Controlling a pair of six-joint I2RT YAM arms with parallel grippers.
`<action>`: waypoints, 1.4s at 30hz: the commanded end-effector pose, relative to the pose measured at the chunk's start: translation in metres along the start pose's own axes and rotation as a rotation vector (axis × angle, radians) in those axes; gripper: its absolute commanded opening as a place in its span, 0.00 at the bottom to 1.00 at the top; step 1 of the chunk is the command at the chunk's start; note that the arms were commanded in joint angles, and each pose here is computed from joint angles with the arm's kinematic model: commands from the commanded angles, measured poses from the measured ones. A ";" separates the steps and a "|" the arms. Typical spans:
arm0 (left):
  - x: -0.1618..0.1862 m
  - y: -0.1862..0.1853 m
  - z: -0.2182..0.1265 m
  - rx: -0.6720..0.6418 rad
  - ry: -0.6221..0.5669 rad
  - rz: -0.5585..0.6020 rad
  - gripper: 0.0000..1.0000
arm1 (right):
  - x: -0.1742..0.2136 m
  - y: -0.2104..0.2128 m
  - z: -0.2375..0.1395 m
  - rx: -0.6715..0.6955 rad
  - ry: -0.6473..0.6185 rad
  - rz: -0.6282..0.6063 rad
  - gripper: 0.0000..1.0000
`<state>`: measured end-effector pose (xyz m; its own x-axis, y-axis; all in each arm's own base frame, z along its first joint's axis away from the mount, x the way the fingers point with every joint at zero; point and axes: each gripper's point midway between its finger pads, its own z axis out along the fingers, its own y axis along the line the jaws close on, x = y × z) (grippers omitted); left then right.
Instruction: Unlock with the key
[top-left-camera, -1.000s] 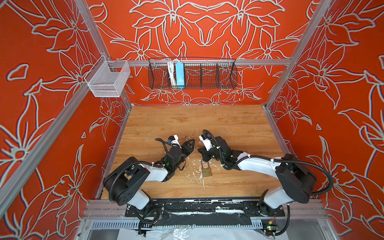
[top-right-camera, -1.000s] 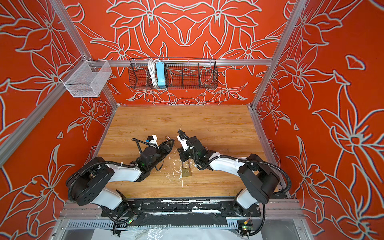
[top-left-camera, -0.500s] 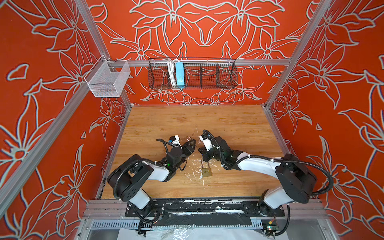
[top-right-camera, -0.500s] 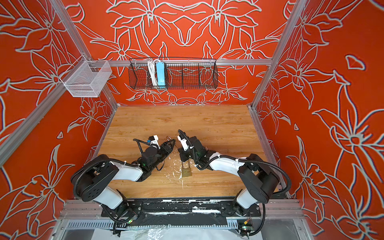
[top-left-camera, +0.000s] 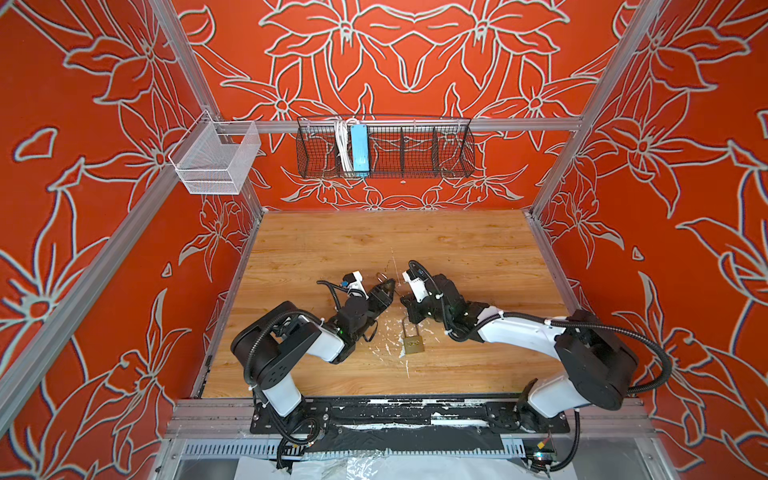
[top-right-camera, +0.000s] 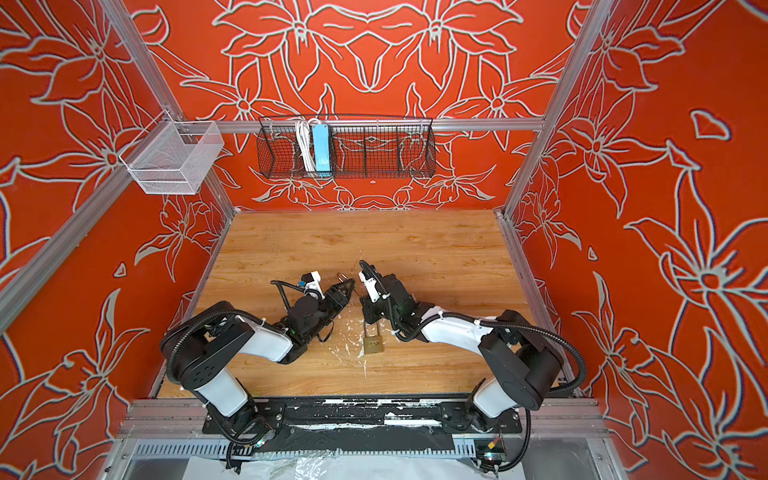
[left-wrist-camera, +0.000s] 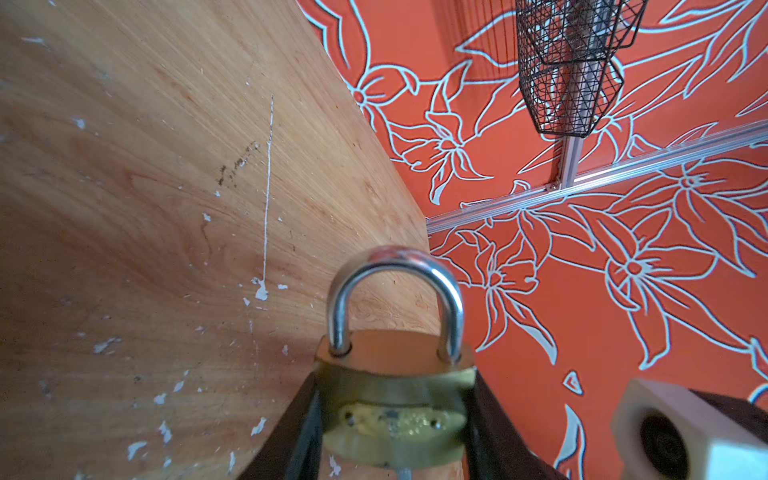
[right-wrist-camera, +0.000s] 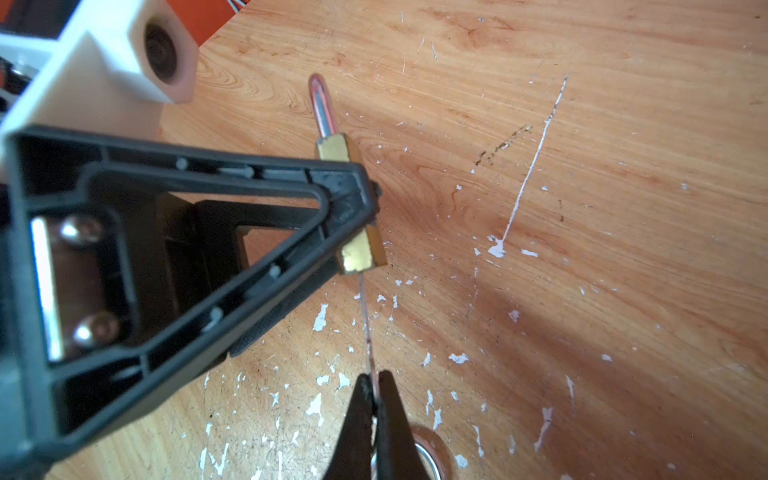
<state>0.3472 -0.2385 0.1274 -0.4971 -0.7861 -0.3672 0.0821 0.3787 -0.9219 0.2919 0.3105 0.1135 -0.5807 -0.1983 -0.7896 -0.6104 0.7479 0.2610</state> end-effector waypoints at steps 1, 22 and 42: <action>-0.008 -0.016 0.000 0.078 -0.052 -0.016 0.00 | -0.025 0.006 -0.011 -0.015 -0.095 0.007 0.00; -0.028 -0.016 -0.015 0.080 -0.155 -0.075 0.00 | -0.020 0.006 -0.006 -0.017 -0.065 0.001 0.00; -0.024 -0.015 -0.013 0.086 -0.132 -0.123 0.00 | -0.011 0.018 0.008 -0.088 -0.004 -0.002 0.00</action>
<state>0.3453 -0.2137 0.1200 -0.4039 -0.8658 -0.2952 0.0173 0.3155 -0.9488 0.2890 0.3238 0.1178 -0.5788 -0.2043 -0.7895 -0.6487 0.7020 0.2939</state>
